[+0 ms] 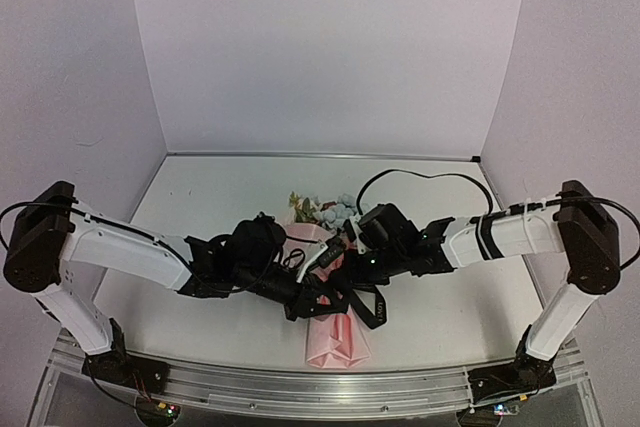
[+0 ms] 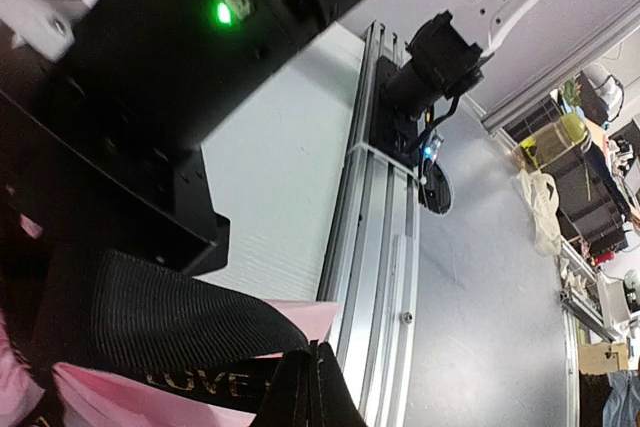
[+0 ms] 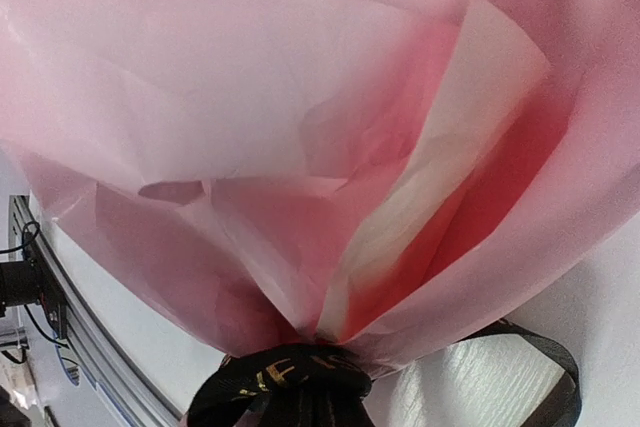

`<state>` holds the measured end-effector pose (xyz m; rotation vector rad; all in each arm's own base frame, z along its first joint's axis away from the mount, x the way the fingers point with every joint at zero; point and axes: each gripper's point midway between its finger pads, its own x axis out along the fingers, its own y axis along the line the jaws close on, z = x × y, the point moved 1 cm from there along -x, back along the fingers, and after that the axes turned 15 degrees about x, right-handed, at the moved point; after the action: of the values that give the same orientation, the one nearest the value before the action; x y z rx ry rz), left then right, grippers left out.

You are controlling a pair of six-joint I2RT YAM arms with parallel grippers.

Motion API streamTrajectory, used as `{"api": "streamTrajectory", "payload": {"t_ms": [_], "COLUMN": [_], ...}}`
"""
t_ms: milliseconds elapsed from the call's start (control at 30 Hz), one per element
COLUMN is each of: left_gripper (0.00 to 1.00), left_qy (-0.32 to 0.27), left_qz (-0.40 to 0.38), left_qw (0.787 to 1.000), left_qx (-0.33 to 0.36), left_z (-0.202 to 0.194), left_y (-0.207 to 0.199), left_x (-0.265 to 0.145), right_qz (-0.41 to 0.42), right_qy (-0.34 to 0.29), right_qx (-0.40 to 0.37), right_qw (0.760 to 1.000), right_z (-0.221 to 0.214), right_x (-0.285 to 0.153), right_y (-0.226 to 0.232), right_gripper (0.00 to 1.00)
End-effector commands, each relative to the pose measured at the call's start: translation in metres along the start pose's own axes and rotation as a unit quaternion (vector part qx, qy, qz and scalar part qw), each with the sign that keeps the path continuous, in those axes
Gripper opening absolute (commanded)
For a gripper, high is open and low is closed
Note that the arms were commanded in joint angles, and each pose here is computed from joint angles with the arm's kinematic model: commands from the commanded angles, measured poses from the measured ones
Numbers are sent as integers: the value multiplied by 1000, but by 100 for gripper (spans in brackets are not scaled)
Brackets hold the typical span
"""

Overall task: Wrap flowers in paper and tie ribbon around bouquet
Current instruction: Cross the ribbon over the folded bouquet.

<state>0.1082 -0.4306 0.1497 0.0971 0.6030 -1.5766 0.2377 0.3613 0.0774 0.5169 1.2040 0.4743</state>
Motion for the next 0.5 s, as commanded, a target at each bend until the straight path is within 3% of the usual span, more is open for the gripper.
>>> {"api": "streamTrajectory", "payload": {"t_ms": [0,233,367,467], "left_gripper": [2,39,50,51], "left_qy": [42,14,-12,-17], "left_qz": [-8,49,66,63], "left_qw": [999,999,998,998], "left_qx": [-12,-9,5,12], "left_z": [-22,-7,10,14], "left_y": [-4,6,3,-1], "left_x": [15,5,-10,-17], "right_qz": [15,37,43,44], "right_qy": [-32,-28,-24,-21], "right_qx": [-16,-29,-38,-40], "right_qw": [999,999,998,998], "right_z": [10,5,2,1], "right_x": [7,7,5,5], "right_y": [5,7,7,7], "right_gripper": [0,0,0,0]}}
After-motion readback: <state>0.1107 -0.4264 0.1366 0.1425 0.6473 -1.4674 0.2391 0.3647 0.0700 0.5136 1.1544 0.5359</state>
